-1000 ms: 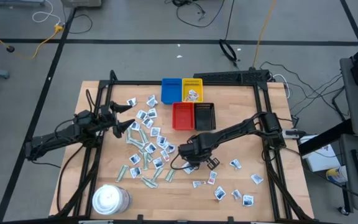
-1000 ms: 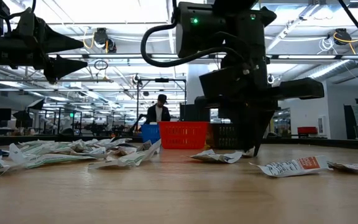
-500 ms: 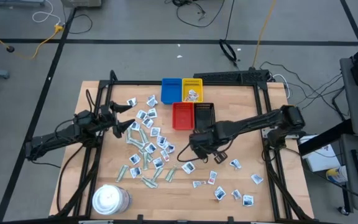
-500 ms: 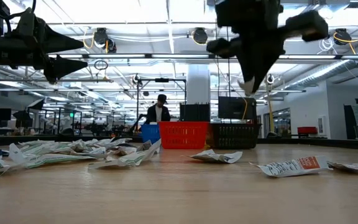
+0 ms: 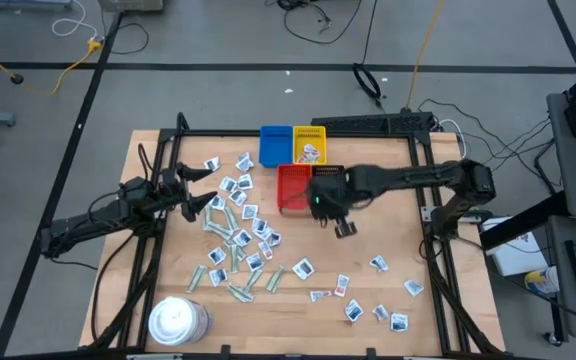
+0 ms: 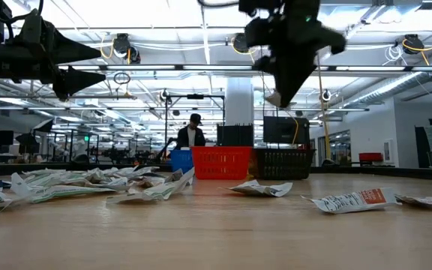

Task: Pick & Place First Aid Supplies
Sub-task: Put the ointment pack into the yellow bin

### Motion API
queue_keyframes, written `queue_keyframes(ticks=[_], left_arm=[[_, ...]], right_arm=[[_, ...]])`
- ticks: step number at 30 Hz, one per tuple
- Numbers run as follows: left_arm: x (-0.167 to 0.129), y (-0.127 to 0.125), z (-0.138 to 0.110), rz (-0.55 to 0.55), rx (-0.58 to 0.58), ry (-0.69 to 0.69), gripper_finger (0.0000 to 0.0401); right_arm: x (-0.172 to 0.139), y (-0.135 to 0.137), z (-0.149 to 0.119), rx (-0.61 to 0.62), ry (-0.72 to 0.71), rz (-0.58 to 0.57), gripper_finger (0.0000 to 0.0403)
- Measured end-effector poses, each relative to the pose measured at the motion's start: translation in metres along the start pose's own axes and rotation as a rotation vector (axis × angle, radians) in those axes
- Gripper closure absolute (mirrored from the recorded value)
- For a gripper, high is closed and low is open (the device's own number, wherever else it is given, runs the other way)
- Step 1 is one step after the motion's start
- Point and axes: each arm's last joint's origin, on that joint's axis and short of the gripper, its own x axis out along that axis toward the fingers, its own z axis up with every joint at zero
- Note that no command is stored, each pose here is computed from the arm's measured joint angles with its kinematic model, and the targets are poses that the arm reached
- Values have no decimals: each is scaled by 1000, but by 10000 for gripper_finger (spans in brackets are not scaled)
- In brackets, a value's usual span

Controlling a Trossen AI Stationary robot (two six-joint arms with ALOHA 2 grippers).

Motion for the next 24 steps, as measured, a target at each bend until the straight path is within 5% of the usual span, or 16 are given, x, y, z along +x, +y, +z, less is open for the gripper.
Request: queue_keyframes(ticks=[17, 24], left_arm=[[0, 0, 0, 0, 0, 0, 11], [0, 0, 0, 0, 0, 0, 11]], right_arm=[[-2, -133, -74, 703, -7, -145, 403], [-4, -153, -95, 809, -1, -165, 403]])
